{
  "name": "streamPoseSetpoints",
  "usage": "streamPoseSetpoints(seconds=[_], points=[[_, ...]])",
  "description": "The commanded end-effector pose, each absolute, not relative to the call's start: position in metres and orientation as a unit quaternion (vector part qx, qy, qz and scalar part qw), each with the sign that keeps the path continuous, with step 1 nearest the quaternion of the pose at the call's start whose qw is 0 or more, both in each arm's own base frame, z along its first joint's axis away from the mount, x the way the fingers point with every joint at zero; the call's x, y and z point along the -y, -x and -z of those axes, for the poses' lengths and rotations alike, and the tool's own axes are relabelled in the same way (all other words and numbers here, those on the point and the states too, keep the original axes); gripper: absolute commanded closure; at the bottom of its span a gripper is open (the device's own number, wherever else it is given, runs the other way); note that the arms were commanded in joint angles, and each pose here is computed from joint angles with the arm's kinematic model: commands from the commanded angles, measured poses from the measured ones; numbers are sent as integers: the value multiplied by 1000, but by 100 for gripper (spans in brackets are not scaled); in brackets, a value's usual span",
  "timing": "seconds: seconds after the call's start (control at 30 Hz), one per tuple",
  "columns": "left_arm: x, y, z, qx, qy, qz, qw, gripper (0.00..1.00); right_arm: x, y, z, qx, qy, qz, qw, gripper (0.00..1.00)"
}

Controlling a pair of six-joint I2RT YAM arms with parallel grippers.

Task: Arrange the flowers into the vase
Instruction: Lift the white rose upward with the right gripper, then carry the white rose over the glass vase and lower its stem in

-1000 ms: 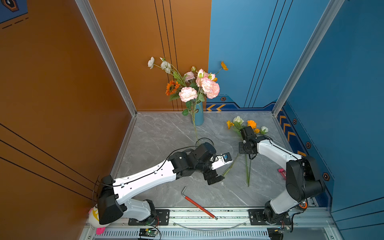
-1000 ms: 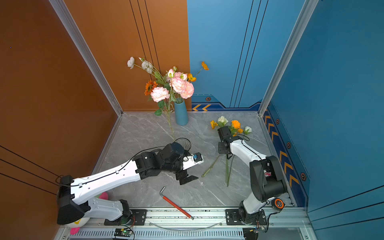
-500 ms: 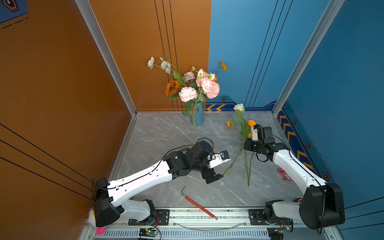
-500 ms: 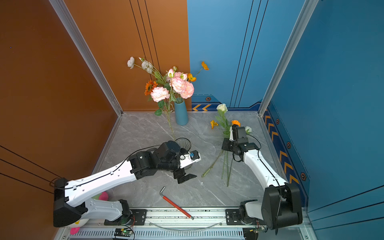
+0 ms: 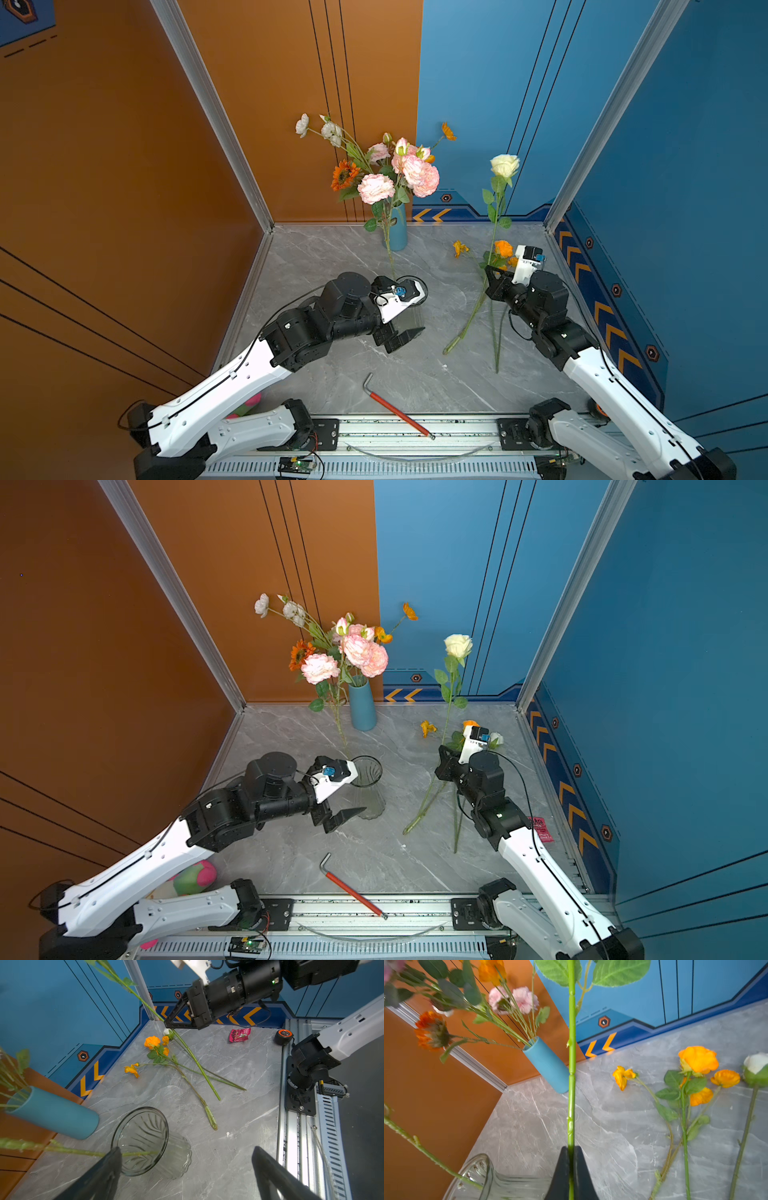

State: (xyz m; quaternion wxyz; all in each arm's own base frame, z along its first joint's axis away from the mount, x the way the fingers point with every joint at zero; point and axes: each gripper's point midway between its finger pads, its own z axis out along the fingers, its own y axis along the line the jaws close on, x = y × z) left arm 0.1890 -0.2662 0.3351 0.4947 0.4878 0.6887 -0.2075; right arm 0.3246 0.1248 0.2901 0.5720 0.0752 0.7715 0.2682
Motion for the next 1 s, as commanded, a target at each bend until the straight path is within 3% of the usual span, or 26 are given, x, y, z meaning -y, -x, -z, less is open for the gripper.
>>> streamPoseSetpoints(seconds=[0.0,0.2,0.5,0.7,0.97], points=[[246,-194,-313,-722,-460,195,479,2,-124,-325,-339,-725,-88,-245,638,100],[221,-206,-291,-736,-414,185,502,2,-155,-320,-390,-681,-76,-247,685,100],[199,-222,-319,-721,-319,250,562,2,-199,-318,-446,-629,-65,-239,737,100],[197,-226,-319,-723,-311,258,561,2,-218,-323,-439,-614,-76,-229,751,100],[198,-227,-318,-724,-311,261,558,2,-244,-327,-388,-639,-86,-230,729,100]])
